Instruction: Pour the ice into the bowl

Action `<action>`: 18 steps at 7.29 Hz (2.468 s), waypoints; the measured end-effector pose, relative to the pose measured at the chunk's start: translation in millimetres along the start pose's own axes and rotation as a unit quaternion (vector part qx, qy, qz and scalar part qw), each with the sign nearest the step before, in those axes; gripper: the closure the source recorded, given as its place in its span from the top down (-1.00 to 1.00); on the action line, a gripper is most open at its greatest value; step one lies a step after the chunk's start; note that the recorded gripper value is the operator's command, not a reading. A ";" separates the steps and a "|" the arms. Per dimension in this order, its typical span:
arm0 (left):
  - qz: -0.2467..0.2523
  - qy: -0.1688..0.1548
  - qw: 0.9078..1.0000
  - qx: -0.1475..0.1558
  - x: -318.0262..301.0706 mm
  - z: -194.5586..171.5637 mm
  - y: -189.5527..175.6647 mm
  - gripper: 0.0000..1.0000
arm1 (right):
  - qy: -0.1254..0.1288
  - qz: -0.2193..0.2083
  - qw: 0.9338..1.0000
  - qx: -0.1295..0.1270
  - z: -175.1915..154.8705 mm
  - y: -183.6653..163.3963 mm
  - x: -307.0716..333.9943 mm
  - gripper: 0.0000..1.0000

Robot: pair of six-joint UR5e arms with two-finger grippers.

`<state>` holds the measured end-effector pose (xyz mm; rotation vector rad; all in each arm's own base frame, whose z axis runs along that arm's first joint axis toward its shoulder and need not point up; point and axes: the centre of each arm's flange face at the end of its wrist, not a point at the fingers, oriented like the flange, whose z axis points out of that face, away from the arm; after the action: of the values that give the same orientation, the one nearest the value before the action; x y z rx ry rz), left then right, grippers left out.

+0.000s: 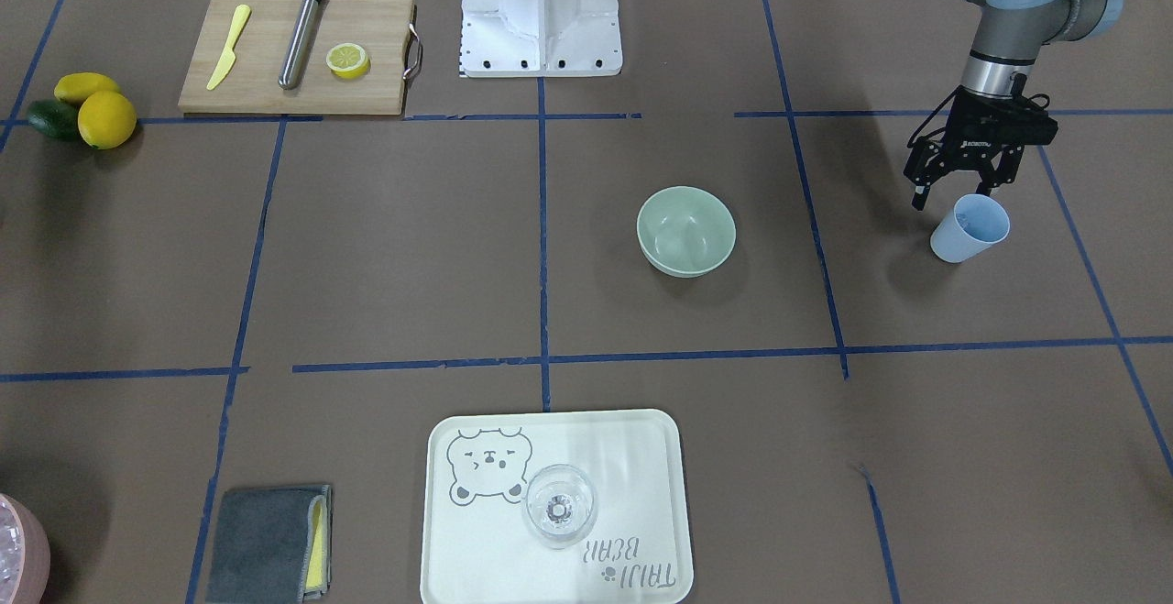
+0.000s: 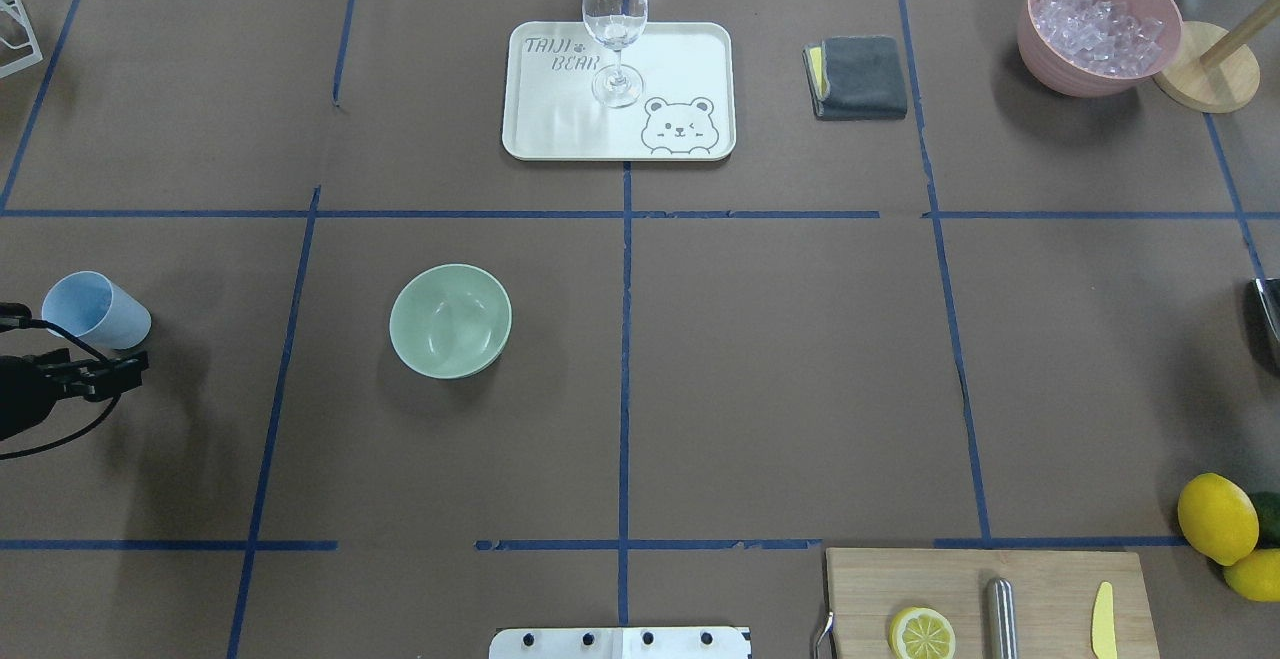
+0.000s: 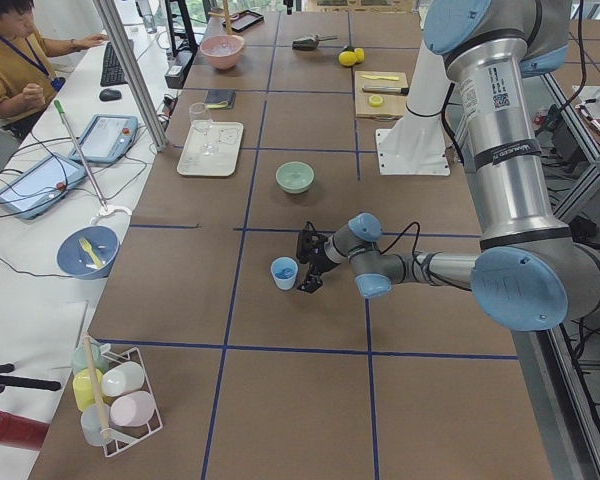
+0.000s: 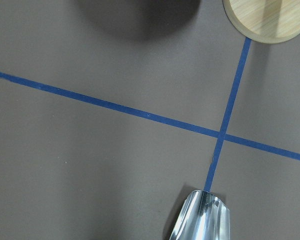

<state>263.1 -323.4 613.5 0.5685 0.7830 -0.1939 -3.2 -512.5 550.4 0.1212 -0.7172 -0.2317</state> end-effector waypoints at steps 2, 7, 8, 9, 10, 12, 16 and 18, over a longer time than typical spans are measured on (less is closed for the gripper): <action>0.000 0.000 1.000 0.001 -1.1 2.0 0.2 0.88 | 0.000 0.000 1.000 0.000 0.1 -0.5 -0.5 1.00; -0.005 -0.011 0.999 0.038 -7.6 7.8 -8.8 0.98 | 0.000 -0.001 1.000 0.002 -1.8 -1.3 -1.8 1.00; -0.006 -0.014 0.999 0.049 -5.6 12.6 -11.8 0.98 | 0.000 -0.002 1.000 0.002 -2.0 -1.3 -1.8 1.00; -0.006 -0.018 0.998 0.060 -3.9 19.0 -13.9 0.98 | 0.000 -0.002 1.000 0.002 -2.1 -1.3 -1.8 1.00; -0.007 -0.019 0.998 0.065 -3.4 23.6 -14.5 0.98 | 0.000 -0.003 1.000 0.002 -2.3 -1.3 -1.9 1.00; -0.008 -0.018 0.997 0.069 -3.9 27.5 -14.3 0.98 | 0.000 -0.003 1.000 0.003 -2.6 -1.7 -2.1 1.00; -0.015 -0.005 0.996 0.091 -7.3 28.5 -16.9 0.84 | 0.001 -0.002 1.000 0.003 -3.0 -2.0 -2.4 1.00; -0.020 -0.003 0.994 0.109 -9.7 27.6 -20.8 0.85 | 0.001 -0.002 1.000 0.003 -3.0 -2.0 -2.3 1.00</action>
<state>265.5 -356.4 627.6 0.7590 0.7732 -0.3208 -3.2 -513.7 546.2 0.1289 -0.7158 -0.2330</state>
